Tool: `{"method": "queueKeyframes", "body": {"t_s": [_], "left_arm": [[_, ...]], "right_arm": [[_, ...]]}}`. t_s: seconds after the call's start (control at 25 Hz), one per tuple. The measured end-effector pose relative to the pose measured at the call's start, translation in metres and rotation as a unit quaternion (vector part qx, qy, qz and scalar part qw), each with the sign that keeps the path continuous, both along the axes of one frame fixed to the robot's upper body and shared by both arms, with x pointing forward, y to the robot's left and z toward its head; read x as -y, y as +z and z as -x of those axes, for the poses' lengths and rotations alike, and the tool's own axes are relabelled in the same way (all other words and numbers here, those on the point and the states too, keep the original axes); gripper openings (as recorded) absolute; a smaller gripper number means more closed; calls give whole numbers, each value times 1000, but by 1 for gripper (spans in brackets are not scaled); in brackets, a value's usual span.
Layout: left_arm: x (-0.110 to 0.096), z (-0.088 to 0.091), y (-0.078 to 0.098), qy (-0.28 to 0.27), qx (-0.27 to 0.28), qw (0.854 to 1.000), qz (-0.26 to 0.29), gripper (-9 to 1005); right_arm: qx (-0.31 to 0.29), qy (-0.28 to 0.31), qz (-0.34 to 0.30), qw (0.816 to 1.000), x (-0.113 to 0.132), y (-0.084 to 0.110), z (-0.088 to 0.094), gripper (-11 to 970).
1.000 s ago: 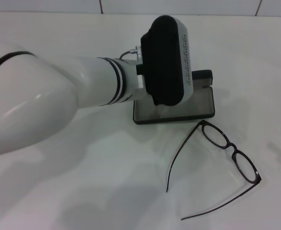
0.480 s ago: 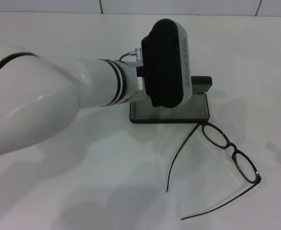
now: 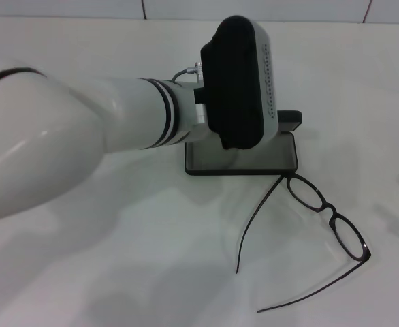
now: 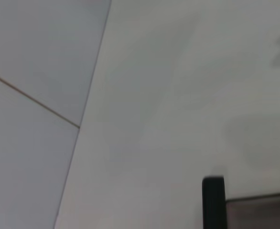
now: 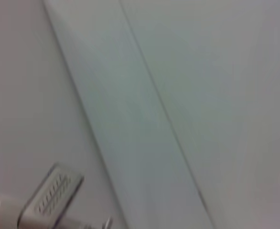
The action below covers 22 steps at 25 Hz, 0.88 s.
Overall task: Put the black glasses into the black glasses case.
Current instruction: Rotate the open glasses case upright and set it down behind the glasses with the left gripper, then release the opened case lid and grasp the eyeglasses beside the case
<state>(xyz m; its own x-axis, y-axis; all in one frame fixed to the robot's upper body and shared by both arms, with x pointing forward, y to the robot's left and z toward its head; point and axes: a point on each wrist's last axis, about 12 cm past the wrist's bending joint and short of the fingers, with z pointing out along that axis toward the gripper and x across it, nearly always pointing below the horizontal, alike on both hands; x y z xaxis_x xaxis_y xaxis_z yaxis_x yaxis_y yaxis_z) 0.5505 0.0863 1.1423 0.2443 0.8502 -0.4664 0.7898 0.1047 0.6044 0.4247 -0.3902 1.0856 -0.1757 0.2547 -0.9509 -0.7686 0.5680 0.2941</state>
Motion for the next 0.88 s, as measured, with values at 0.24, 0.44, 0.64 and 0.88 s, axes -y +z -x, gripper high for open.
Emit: {"method": "queueKeyframes", "body": {"t_s": [0.24,0.44,0.64,0.88], "left_arm": [[-3,14,29,-13,-18,998,61,363],[-18,27,62,-10,-18,983,183,359],[-54,26,90,-12,-82,934,348,355],[-88,34,78,-46,-140,903,404,344]], "right_arm": [[-59,81,32,994,-10,12,-26,803],[-149,148,97,973,-28,33,-55,789],[-227,167,223,933,-58,59,-79,764],[-286,179,349,874,-117,88,-111,748]]}}
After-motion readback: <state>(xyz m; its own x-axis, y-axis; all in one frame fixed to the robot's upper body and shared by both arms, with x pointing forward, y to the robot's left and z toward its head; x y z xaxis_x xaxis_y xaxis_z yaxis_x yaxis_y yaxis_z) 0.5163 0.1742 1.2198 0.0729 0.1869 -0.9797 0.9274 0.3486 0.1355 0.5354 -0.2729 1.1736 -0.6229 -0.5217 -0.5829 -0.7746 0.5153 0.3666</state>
